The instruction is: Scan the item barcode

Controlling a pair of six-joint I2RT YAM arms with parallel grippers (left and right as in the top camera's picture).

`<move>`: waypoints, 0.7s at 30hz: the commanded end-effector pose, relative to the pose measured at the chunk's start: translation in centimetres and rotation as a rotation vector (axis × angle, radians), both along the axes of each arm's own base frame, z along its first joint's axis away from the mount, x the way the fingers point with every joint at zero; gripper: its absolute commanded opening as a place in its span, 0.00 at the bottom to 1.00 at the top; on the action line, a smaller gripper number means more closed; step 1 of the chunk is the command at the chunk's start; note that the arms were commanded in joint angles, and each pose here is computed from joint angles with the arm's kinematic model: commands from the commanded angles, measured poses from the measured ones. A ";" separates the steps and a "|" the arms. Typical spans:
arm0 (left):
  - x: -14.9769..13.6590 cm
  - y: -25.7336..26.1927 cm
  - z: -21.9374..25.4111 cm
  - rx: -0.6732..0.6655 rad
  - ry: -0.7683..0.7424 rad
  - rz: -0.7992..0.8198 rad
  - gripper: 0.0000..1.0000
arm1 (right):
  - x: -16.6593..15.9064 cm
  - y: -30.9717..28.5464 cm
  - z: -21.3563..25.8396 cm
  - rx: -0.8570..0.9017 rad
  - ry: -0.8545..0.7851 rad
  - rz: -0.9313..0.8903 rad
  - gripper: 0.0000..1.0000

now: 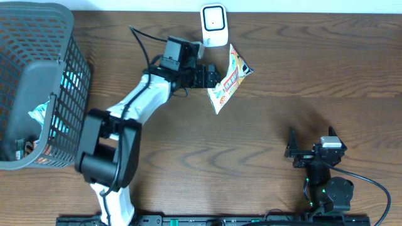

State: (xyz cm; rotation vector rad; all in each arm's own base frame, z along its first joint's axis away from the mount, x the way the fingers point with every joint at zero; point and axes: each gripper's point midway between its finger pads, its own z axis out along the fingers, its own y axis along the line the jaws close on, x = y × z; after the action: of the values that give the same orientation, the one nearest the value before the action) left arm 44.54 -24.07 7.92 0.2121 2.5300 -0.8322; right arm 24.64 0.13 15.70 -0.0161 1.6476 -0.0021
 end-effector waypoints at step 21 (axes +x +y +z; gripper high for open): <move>-2.6 -5.5 0.1 -0.103 0.010 -0.179 0.98 | 0.0 0.2 -0.1 -0.012 -0.001 0.009 0.99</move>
State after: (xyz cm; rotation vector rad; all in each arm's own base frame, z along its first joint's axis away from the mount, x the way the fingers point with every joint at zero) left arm 41.77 -28.91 9.55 0.3948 2.4698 -1.1177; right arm 24.64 0.12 15.71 -0.0159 1.6472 -0.0024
